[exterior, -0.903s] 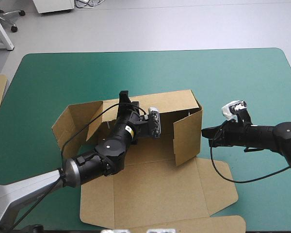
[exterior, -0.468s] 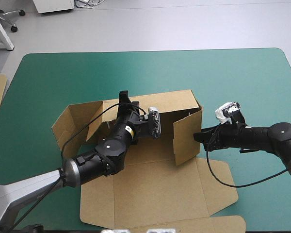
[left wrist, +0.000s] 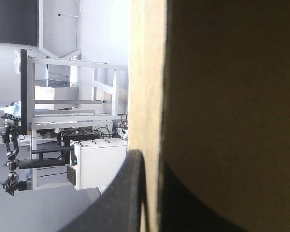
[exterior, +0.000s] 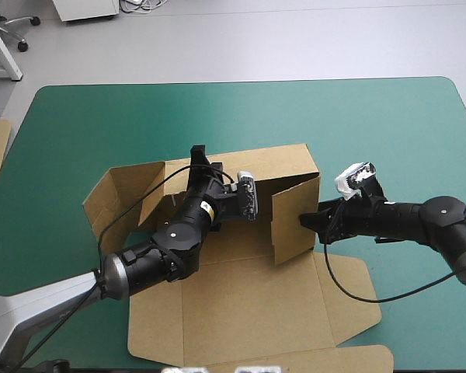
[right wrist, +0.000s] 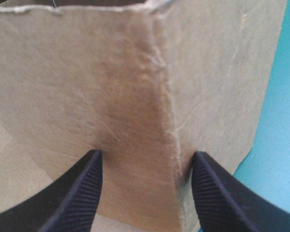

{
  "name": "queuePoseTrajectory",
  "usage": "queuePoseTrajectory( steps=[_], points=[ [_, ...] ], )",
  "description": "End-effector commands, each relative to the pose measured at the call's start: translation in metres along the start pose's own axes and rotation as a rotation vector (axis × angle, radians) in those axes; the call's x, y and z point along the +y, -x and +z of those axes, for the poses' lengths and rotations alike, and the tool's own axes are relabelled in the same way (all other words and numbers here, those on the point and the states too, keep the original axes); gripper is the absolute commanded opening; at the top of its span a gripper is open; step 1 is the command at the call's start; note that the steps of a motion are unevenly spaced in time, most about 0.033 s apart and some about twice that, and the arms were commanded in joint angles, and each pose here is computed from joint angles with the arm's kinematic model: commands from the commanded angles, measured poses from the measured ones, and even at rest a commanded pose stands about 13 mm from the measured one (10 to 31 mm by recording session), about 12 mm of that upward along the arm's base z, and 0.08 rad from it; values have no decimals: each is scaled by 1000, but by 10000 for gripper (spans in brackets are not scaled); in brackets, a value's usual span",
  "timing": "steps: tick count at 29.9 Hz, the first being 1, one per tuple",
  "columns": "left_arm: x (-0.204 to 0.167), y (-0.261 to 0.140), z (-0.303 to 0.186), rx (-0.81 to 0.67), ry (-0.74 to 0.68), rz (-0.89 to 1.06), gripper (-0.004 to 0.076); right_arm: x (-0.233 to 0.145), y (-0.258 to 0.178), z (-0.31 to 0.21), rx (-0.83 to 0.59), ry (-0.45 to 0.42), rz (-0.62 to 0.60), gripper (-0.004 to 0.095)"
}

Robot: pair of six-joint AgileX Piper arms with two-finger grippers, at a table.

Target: Fold the box

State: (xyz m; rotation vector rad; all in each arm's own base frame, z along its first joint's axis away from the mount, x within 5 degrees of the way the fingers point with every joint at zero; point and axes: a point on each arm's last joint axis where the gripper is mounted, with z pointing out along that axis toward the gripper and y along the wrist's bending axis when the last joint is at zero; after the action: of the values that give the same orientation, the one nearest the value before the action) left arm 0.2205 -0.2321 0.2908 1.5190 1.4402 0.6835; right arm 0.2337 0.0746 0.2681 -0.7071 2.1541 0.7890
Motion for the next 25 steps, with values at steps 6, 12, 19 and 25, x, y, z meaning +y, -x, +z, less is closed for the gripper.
queuePoseTrajectory(
  steps=[6,12,19,25],
  points=[
    [-9,3,-2,-26,-84,-128,-14,14,13,4,-47,-12,-56,525],
    [-9,3,-2,-26,-84,-128,-14,13,13,8,-35,-73,-66,497],
    [-7,3,-2,-32,-65,-116,-14,8,14,7,-38,-132,-66,472],
    [-7,4,0,-34,-60,-120,-14,3,15,6,-50,-194,-86,471]
  ],
)
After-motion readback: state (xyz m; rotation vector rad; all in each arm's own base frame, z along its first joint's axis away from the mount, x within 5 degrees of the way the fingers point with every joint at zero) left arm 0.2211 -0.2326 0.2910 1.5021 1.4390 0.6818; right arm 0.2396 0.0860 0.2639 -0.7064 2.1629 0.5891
